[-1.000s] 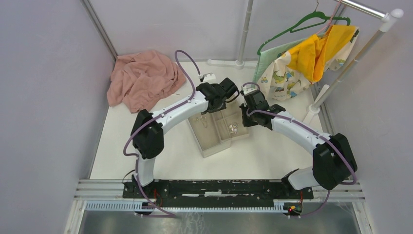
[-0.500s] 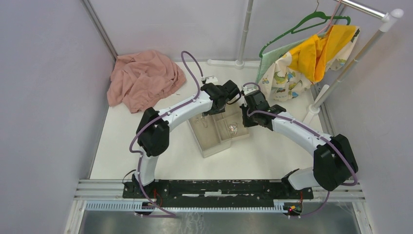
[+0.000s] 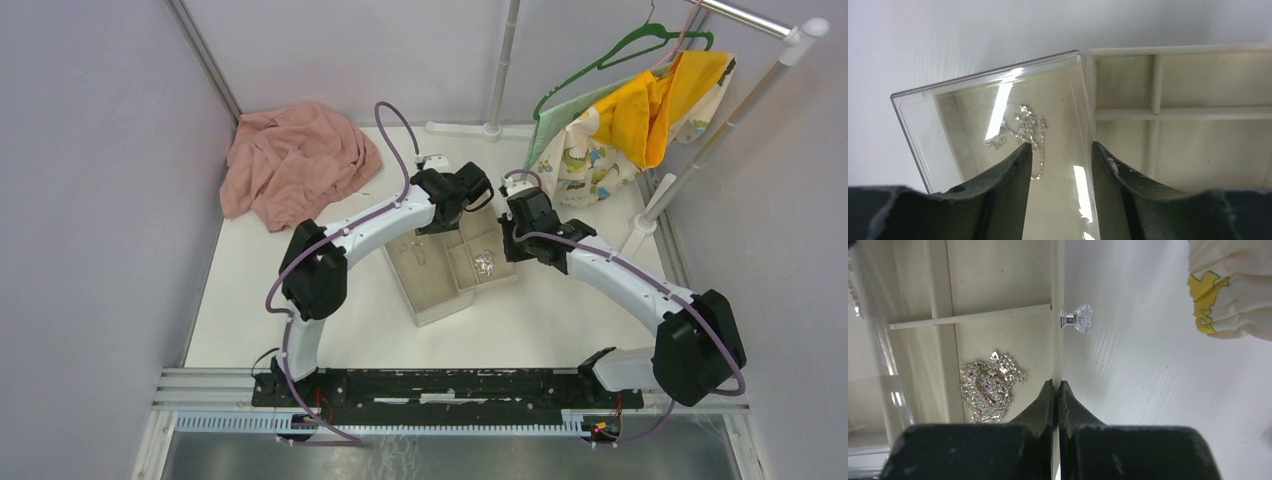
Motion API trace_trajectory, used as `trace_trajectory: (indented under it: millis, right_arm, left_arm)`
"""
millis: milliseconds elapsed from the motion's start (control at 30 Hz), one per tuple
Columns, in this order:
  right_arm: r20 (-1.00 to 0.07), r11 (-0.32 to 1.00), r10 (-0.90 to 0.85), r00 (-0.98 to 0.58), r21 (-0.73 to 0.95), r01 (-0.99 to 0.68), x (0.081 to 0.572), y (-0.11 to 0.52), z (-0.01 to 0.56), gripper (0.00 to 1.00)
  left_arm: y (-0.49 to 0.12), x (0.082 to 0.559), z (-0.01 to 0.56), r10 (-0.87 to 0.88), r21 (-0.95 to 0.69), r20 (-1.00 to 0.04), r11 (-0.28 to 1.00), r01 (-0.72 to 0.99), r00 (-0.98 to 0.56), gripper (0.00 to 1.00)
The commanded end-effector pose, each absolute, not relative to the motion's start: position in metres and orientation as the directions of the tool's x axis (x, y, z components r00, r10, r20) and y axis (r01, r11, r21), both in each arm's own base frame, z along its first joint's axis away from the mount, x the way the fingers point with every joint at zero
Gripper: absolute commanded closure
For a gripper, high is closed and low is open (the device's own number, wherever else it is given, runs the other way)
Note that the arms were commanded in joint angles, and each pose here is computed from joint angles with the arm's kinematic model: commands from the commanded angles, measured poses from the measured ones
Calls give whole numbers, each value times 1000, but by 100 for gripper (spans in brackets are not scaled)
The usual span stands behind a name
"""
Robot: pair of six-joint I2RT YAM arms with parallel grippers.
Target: Organize the mixed jewelry
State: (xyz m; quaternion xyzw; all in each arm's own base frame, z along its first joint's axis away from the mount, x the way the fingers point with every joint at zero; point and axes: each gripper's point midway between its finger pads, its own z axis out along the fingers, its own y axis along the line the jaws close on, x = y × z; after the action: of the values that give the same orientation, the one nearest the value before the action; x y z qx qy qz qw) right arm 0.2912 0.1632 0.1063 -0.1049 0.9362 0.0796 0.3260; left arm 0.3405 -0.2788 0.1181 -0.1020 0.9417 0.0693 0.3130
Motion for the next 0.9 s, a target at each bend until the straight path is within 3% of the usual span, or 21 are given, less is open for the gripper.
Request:
trace_trajectory:
  millis: [0, 200, 433, 700, 867]
  right_arm:
    - [-683, 970, -121, -721, 73, -232, 296, 158, 125, 100]
    - [-682, 967, -132, -720, 71, -244, 293, 157, 123, 100]
    - [-702, 935, -208, -682, 62, -348, 296, 167, 137, 100]
    - [-692, 895, -278, -666, 65, -442, 295, 178, 138, 100]
    - [-690, 875, -278, -668, 105, -473, 292, 187, 136, 100]
  left_arm:
    - [-254, 345, 118, -33, 189, -585, 966, -175, -811, 46]
    - [-263, 352, 138, -6, 143, -606, 983, -116, -796, 44]
    - [-266, 353, 205, -66, -10, -670, 997, -80, -739, 34]
    - [-197, 328, 207, -246, -135, -612, 969, -207, -752, 27]
    - [-151, 307, 170, -372, -189, -513, 928, -321, -773, 27]
